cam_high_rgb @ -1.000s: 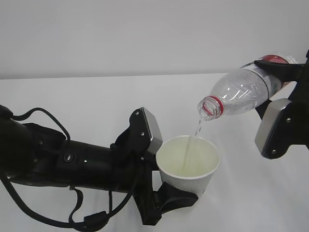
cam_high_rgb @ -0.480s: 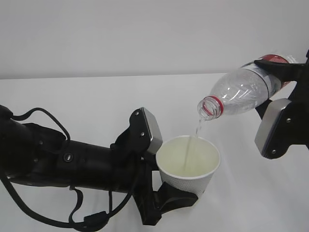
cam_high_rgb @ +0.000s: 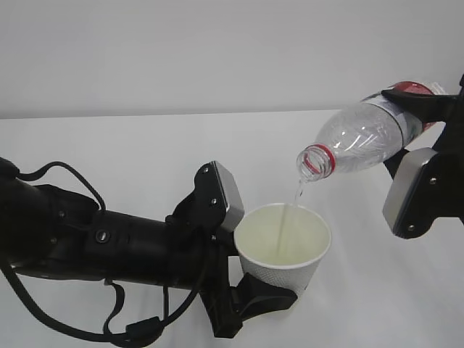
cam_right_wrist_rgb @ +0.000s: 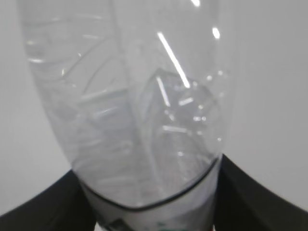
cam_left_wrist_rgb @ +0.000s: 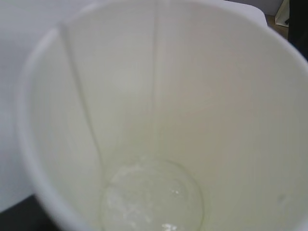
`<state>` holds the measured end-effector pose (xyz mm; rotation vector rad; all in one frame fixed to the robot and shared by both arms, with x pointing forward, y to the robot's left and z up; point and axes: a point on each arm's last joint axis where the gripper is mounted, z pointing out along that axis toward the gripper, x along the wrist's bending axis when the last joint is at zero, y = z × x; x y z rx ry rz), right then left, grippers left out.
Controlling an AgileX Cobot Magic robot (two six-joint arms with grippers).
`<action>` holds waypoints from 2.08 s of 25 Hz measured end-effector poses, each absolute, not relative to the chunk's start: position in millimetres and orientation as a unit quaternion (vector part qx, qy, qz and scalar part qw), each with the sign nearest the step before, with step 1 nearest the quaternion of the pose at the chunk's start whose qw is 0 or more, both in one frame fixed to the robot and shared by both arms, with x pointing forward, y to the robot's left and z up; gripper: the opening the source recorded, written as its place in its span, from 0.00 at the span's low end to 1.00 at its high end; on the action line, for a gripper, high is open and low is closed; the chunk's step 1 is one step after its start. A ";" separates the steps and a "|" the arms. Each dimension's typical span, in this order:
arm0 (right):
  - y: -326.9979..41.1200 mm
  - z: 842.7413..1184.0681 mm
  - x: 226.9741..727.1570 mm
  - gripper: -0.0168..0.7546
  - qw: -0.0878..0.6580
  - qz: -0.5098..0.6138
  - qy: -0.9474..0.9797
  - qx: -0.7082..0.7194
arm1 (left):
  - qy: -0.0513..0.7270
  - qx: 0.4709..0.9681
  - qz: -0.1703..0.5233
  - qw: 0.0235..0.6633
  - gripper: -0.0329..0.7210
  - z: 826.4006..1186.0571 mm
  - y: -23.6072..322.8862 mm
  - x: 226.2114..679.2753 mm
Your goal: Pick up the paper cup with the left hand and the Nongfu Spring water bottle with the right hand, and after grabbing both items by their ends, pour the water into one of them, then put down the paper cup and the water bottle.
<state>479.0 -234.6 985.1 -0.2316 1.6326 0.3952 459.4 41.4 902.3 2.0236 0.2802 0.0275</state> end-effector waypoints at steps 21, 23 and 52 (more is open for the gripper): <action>-234.6 985.1 479.0 0.64 0.663 0.170 0.721 -0.108 | 0.120 0.844 0.012 0.523 0.76 902.4 41.5 459.8; -234.6 985.1 479.0 0.64 0.663 0.170 0.721 -0.108 | 0.120 0.844 0.012 0.522 0.76 902.3 41.5 459.8; -234.5 985.8 479.0 0.64 0.666 0.170 0.718 -0.109 | 0.122 0.845 0.012 0.520 0.76 900.8 41.6 460.0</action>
